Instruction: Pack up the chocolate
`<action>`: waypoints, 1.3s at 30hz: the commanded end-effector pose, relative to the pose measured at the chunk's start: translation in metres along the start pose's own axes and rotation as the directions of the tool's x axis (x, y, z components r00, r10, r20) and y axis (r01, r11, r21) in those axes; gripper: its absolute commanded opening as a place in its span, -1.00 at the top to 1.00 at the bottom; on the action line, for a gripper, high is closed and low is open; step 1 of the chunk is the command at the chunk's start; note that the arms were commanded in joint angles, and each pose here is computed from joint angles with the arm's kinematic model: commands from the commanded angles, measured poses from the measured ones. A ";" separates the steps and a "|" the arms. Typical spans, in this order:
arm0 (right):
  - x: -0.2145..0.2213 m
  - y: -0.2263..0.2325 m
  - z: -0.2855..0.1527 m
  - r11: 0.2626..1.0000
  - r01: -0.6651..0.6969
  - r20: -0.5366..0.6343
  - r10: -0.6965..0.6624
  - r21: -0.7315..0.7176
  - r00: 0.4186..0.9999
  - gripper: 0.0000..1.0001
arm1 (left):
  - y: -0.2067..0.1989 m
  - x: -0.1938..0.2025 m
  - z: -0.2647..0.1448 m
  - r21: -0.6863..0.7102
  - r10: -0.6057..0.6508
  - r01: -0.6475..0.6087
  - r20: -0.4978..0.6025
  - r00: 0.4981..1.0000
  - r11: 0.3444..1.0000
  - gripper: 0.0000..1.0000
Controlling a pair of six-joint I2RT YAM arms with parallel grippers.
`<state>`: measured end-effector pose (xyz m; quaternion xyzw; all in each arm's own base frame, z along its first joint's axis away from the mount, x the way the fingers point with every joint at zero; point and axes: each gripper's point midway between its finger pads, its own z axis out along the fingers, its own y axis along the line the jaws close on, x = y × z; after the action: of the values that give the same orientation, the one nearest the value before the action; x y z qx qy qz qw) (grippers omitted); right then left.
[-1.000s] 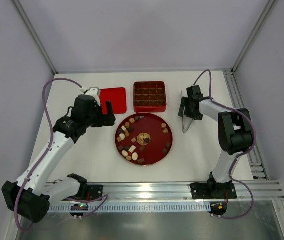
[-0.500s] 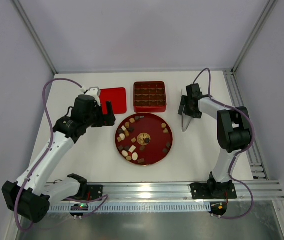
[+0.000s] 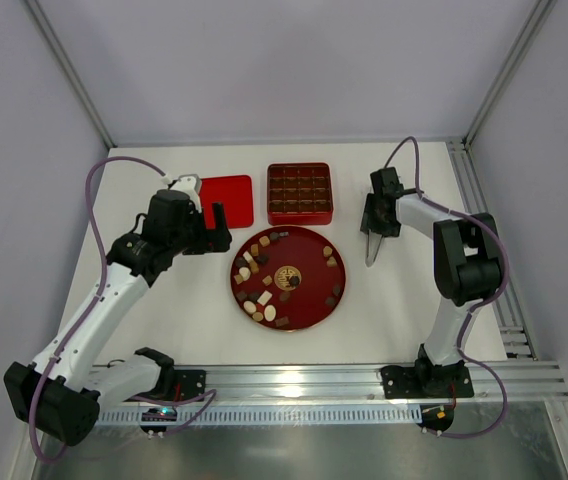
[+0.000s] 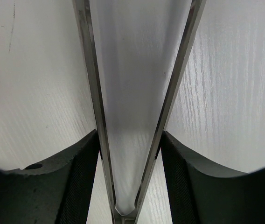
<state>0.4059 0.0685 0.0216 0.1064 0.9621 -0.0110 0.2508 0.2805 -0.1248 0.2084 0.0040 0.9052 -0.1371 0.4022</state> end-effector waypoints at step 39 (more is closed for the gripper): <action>-0.008 0.029 -0.199 0.965 0.087 0.283 -0.014 -0.249 0.959 -0.01 | -0.006 -0.010 -0.004 0.016 -0.027 0.026 0.024 0.999 1.000 -0.99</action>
<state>0.3348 0.1005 0.1802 0.0533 0.9224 0.0697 0.3761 0.2791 -0.1286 0.2086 -0.0040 0.9054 -0.1496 0.3972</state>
